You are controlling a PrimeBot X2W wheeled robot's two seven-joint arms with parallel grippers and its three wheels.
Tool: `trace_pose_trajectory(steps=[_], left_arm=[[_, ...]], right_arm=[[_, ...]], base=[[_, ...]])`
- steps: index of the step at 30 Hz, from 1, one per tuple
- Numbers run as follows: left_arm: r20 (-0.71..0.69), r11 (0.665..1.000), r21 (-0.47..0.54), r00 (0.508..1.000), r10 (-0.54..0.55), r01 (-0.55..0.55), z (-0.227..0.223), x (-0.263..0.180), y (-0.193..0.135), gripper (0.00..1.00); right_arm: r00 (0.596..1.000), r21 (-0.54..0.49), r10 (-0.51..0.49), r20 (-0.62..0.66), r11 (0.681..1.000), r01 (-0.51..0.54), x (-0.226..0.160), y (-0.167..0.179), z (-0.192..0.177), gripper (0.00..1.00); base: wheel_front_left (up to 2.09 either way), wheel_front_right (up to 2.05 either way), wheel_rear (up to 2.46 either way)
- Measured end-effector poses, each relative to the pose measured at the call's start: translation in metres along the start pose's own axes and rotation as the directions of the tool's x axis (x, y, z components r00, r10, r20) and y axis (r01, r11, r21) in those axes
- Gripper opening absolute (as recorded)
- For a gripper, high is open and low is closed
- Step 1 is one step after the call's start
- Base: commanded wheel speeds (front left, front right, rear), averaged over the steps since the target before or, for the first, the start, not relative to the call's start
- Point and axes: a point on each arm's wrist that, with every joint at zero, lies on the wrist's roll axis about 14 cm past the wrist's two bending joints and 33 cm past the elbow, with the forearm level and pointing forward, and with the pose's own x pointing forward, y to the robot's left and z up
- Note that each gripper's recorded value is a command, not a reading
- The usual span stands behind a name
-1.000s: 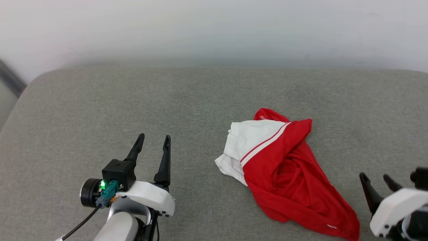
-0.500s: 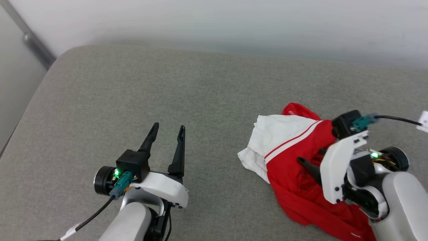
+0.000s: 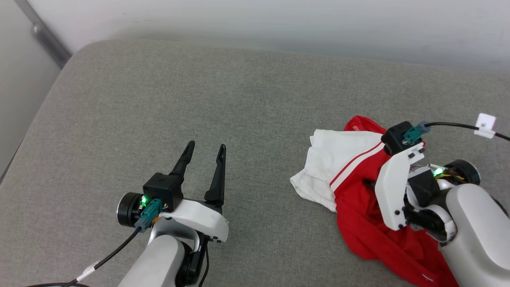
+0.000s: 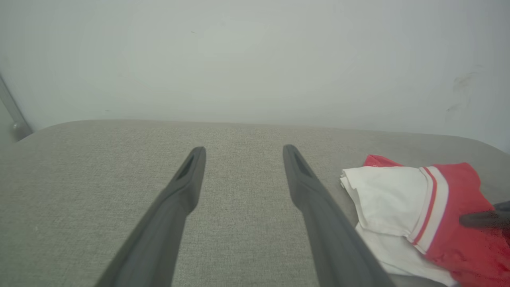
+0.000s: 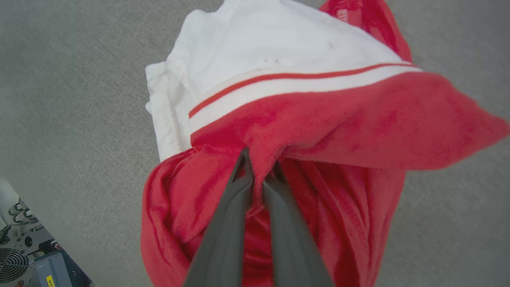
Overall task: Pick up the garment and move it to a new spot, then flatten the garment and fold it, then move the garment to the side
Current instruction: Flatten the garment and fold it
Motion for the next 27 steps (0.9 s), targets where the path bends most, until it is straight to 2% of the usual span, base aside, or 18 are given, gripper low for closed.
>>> trace_pose_trajectory(steps=[4,6,9,12,17,18,19,20,24,27], left_arm=[[0.004,1.0,0.002,1.0,-0.004,0.004,0.001,0.0,-0.001,1.0],[0.004,1.0,0.003,1.0,-0.009,0.009,0.001,0.0,-0.002,1.0],[0.005,1.0,0.004,1.0,-0.019,0.019,0.001,-0.001,-0.006,1.0],[0.006,1.0,0.004,1.0,-0.028,0.028,0.001,0.0,-0.009,1.0],[0.003,0.999,0.005,0.999,-0.043,0.043,-0.001,0.001,-0.013,1.0],[0.002,0.999,0.006,0.999,-0.044,0.044,-0.001,0.002,-0.013,1.0],[0.0,0.999,0.007,0.999,-0.047,0.047,-0.002,0.002,-0.014,1.0],[0.001,0.999,0.006,0.999,-0.049,0.049,-0.002,0.002,-0.014,1.0],[-0.005,0.999,0.01,0.999,-0.05,0.05,-0.004,0.002,-0.014,1.0],[-0.01,0.999,0.009,0.999,-0.046,0.046,-0.004,0.0,-0.014,1.0]], right_arm=[[0.989,0.032,-0.052,0.141,0.998,0.048,-0.021,-0.02,0.024,0.0],[0.973,0.084,-0.098,0.208,0.993,0.082,-0.036,-0.036,0.027,0.0],[0.949,0.205,-0.185,0.256,0.97,0.133,-0.057,-0.064,0.011,0.0],[0.926,0.358,-0.276,0.257,0.917,0.174,-0.073,-0.086,-0.024,0.0],[0.929,0.577,-0.346,0.127,0.788,0.214,-0.076,-0.084,-0.111,0.0],[0.933,0.595,-0.347,0.094,0.771,0.227,-0.075,-0.08,-0.125,0.09],[0.931,0.621,-0.356,0.084,0.749,0.231,-0.075,-0.078,-0.134,0.43],[0.925,0.639,-0.37,0.086,0.733,0.233,-0.075,-0.078,-0.138,1.0],[0.881,0.636,-0.445,0.161,0.73,0.252,-0.08,-0.083,-0.131,1.0],[0.81,0.612,-0.515,0.279,0.746,0.263,-0.093,-0.093,-0.107,1.0]], base=[[0.0,0.0,0.0],[0.0,0.0,0.0],[0.0,0.0,0.0],[0.0,0.0,0.0],[0.0,0.0,0.0],[0.0,0.0,0.0],[0.0,0.0,0.0],[0.0,0.0,0.0],[0.0,0.0,0.0],[0.0,0.0,0.0]])
